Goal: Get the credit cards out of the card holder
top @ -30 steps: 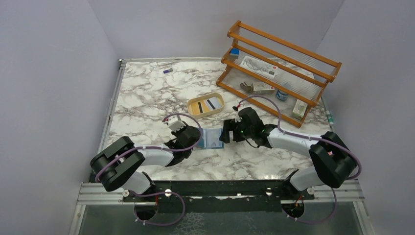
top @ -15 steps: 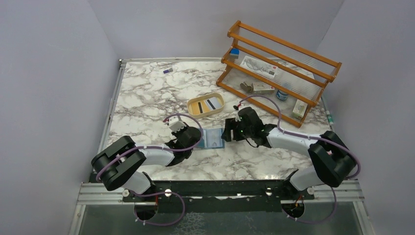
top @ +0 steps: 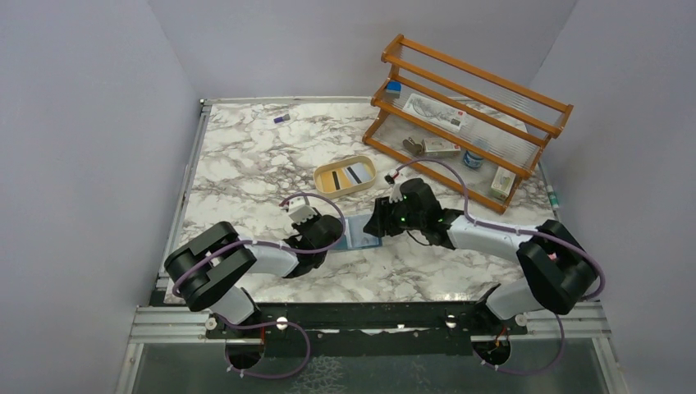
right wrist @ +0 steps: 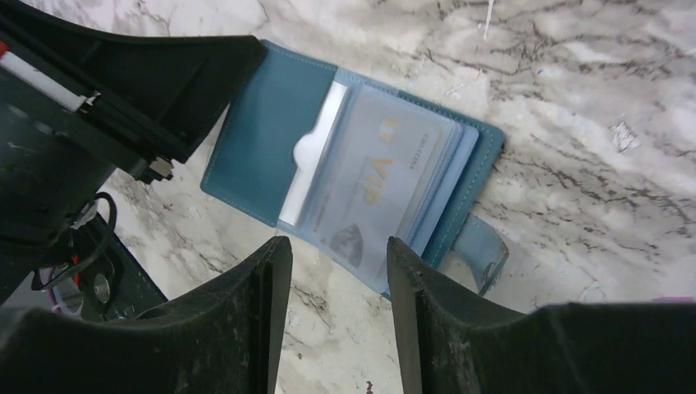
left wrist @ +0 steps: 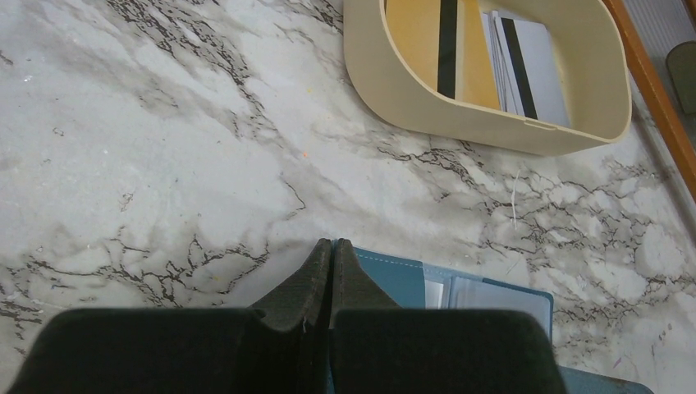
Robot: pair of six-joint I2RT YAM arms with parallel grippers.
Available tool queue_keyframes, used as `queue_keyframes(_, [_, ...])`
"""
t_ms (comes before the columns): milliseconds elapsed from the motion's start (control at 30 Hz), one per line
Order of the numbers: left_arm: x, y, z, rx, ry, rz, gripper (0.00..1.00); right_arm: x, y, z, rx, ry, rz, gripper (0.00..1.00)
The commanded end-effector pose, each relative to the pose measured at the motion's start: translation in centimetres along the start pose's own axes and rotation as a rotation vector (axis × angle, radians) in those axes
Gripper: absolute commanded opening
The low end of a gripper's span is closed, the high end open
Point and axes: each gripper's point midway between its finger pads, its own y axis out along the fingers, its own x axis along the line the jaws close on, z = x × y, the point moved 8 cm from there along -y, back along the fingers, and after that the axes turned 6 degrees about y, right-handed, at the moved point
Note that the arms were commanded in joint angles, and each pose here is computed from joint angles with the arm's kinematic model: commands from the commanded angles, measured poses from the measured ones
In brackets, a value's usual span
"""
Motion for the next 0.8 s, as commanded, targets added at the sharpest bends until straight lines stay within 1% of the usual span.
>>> queue_keyframes(0, [0.0, 0.1, 0.1, -0.014, -0.007, -0.028, 0.00, 0.2, 1.1, 0.9, 0.042, 0.034, -0.062, 0.50])
queue_keyframes(333, [-0.3, 0.3, 0.2, -0.012, 0.001, -0.029, 0.00, -1.2, 2.7, 2.1, 0.080, 0.054, -0.018, 0.50])
queue_keyframes(767, [-0.4, 0.3, -0.1, -0.021, 0.011, -0.029, 0.00, -2.5, 3.1, 3.0, 0.087, 0.054, 0.052, 0.50])
